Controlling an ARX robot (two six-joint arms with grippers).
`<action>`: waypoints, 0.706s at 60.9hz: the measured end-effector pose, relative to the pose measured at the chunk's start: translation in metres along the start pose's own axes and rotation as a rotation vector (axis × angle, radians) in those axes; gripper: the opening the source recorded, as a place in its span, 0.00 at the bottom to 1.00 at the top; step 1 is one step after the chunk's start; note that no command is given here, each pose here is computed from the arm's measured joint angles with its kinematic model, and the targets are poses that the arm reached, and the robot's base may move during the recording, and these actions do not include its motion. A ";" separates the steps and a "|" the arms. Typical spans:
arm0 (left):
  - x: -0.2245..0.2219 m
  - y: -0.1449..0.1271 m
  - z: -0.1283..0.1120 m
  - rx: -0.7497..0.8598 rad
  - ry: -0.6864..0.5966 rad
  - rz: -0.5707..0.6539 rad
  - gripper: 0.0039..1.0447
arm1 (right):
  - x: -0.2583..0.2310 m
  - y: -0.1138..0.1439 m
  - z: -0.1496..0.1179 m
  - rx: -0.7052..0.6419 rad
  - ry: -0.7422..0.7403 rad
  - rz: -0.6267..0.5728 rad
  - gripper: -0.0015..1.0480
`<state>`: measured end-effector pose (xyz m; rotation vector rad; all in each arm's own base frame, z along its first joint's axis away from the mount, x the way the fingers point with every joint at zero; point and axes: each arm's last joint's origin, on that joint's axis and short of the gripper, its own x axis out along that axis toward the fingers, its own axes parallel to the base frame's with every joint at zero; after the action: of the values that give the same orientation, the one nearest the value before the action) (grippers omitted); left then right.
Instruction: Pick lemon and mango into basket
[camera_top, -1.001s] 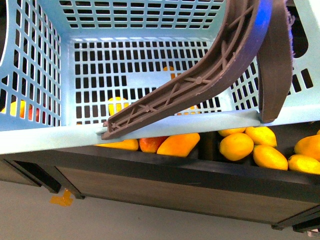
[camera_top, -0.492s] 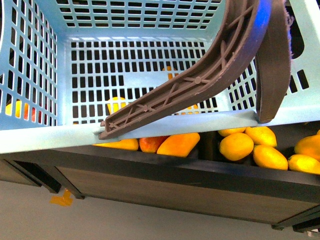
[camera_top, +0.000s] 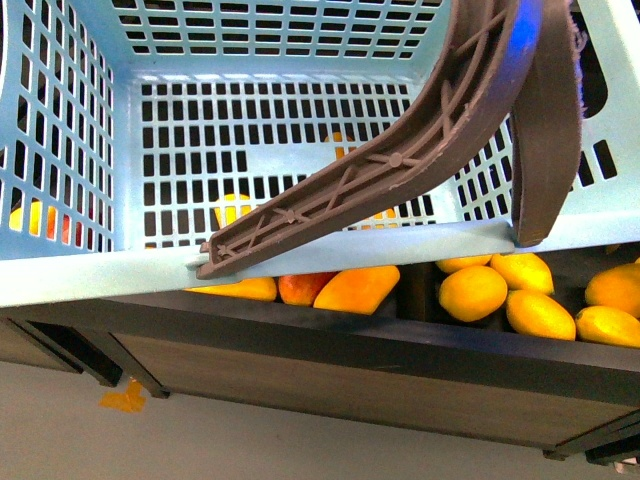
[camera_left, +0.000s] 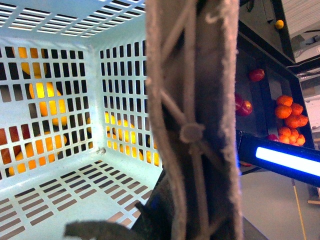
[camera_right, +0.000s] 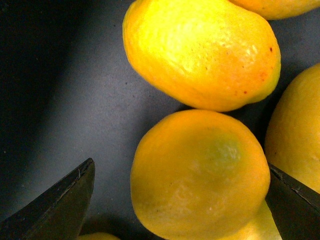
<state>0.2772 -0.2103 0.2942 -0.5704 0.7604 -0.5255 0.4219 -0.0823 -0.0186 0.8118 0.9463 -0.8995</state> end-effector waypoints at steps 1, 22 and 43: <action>0.000 0.000 0.000 0.000 0.000 0.000 0.04 | 0.001 0.000 0.000 0.001 0.000 -0.001 0.92; 0.000 0.000 0.000 0.000 0.001 -0.001 0.04 | 0.012 0.001 -0.002 -0.044 0.013 0.014 0.64; 0.000 0.000 0.000 0.000 0.000 0.000 0.04 | -0.002 -0.009 -0.006 -0.111 0.007 0.060 0.61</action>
<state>0.2772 -0.2103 0.2942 -0.5701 0.7605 -0.5259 0.4117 -0.0803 -0.0205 0.7454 0.9642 -0.7857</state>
